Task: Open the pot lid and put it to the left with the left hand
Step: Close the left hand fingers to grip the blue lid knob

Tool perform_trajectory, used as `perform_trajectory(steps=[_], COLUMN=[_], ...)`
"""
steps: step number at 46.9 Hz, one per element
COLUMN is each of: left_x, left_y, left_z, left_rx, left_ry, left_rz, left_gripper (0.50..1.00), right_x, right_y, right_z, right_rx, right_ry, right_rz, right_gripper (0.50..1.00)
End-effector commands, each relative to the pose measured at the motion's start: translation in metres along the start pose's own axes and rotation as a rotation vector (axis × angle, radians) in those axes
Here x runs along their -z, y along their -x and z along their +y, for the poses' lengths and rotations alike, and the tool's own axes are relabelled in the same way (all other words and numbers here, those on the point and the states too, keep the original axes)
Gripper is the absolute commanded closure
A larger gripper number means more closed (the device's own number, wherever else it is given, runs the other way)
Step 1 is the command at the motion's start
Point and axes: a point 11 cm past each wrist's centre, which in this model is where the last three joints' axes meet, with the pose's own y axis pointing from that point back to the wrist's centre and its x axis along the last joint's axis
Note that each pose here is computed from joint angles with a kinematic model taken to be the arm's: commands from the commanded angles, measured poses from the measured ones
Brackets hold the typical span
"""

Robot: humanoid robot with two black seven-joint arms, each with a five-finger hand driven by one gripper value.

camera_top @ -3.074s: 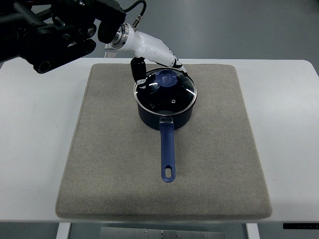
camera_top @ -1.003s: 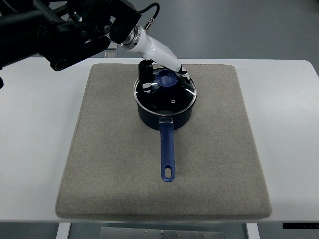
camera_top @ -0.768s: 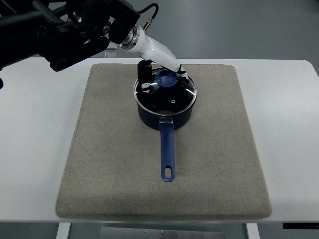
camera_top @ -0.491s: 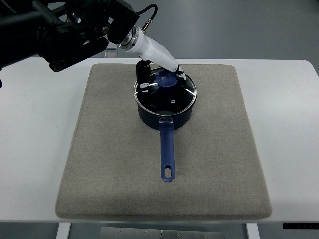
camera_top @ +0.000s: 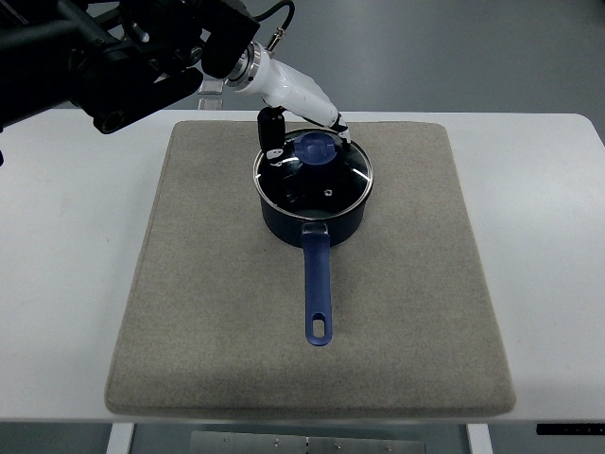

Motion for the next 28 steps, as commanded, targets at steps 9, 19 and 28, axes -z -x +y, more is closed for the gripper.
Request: perform_trajectory(steps=[9, 19, 28], left_x=[-0.0013, -0.0006, -0.0004], left_y=[-0.0004, -0.0018, 0.0], left_z=[-0.0004, 0.0004, -0.0004], left_rx=[0.001, -0.004, -0.001], left_ry=[0.003, 0.001, 0.001], left_rz=[-0.003, -0.002, 0.0], left_gripper=[0.604, 0.76, 1.0], right_x=[0.0, 0.0, 0.0], right_y=[0.0, 0.0, 0.0], right_z=[0.0, 0.0, 0.0], right_rx=[0.0, 0.0, 0.0], right_ry=[0.0, 0.0, 0.0], right_rz=[0.0, 0.0, 0.0], right_gripper=[0.583, 0.583, 0.583])
